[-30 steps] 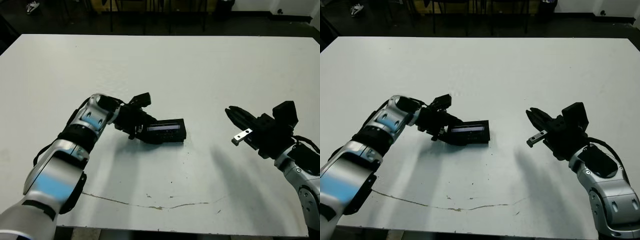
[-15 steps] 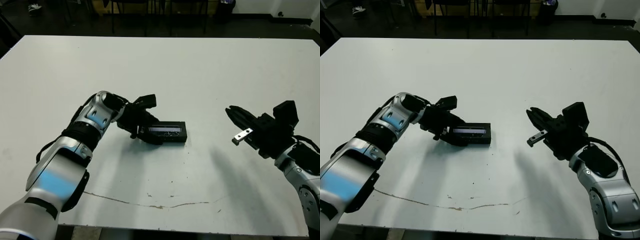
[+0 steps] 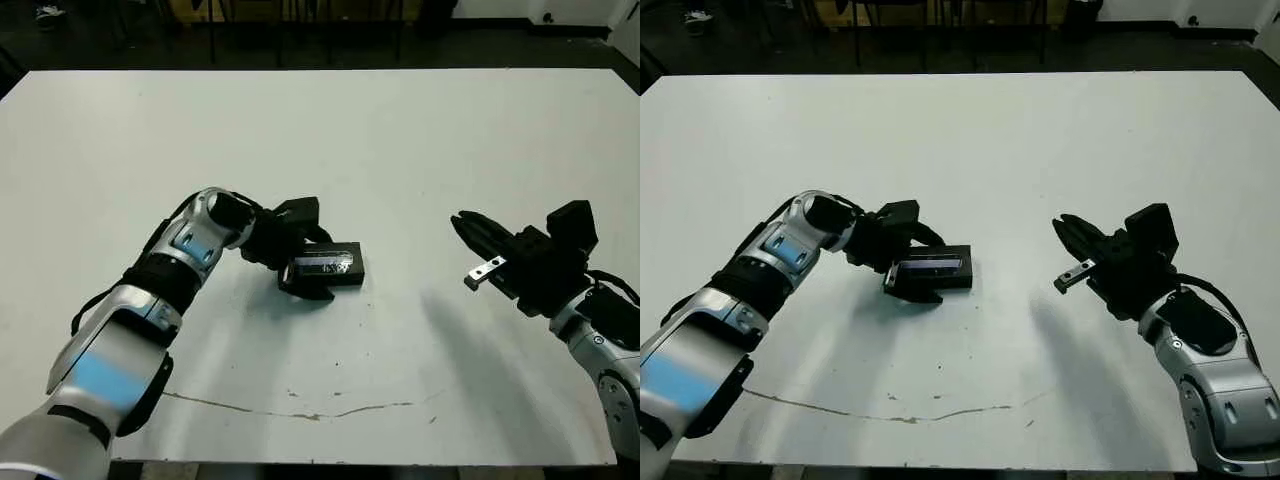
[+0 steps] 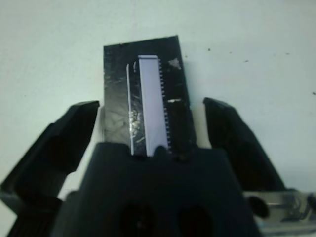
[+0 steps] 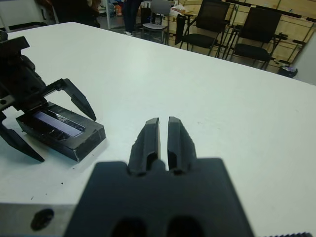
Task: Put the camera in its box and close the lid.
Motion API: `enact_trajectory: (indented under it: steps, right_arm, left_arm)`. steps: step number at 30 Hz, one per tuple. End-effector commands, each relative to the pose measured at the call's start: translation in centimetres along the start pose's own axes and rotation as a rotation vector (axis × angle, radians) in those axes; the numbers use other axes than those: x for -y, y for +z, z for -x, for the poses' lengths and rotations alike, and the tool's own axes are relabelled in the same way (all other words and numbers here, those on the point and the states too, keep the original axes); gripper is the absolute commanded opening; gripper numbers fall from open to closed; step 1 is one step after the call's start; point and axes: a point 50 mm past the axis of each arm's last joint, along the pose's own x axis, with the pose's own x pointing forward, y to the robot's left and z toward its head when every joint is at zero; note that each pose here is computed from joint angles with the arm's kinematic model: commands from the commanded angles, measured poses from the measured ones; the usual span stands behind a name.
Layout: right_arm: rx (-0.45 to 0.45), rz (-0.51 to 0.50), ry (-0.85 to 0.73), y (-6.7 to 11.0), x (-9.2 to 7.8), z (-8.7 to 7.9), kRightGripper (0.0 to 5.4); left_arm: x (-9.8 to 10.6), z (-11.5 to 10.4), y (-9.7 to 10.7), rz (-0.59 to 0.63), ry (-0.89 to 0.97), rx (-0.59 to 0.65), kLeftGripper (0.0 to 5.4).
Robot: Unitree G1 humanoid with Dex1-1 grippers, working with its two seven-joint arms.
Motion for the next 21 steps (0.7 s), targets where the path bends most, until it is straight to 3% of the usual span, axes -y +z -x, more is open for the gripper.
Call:
enact_trajectory:
  steps: [1, 4, 15, 21]
  right_arm:
    - [-0.027, -0.007, -0.014, -0.4, 0.0, 0.2, 0.00]
    - [-0.030, 0.001, -0.020, -0.3, -0.1, 0.3, 0.00]
    - [-0.019, -0.019, -0.008, -0.4, 0.0, 0.2, 0.00]
    - [-0.019, -0.012, -0.013, -0.4, 0.0, 0.2, 0.00]
  left_arm:
    - [2.3, 0.6, -5.2, 0.107, -0.029, -0.129, 5.39]
    - [2.6, 1.6, -6.2, 0.068, 0.010, -0.137, 5.39]
    - [4.5, 8.1, -9.8, 0.115, 0.150, -0.129, 5.39]
    - [5.9, 12.4, -9.5, 0.189, 0.214, -0.118, 5.39]
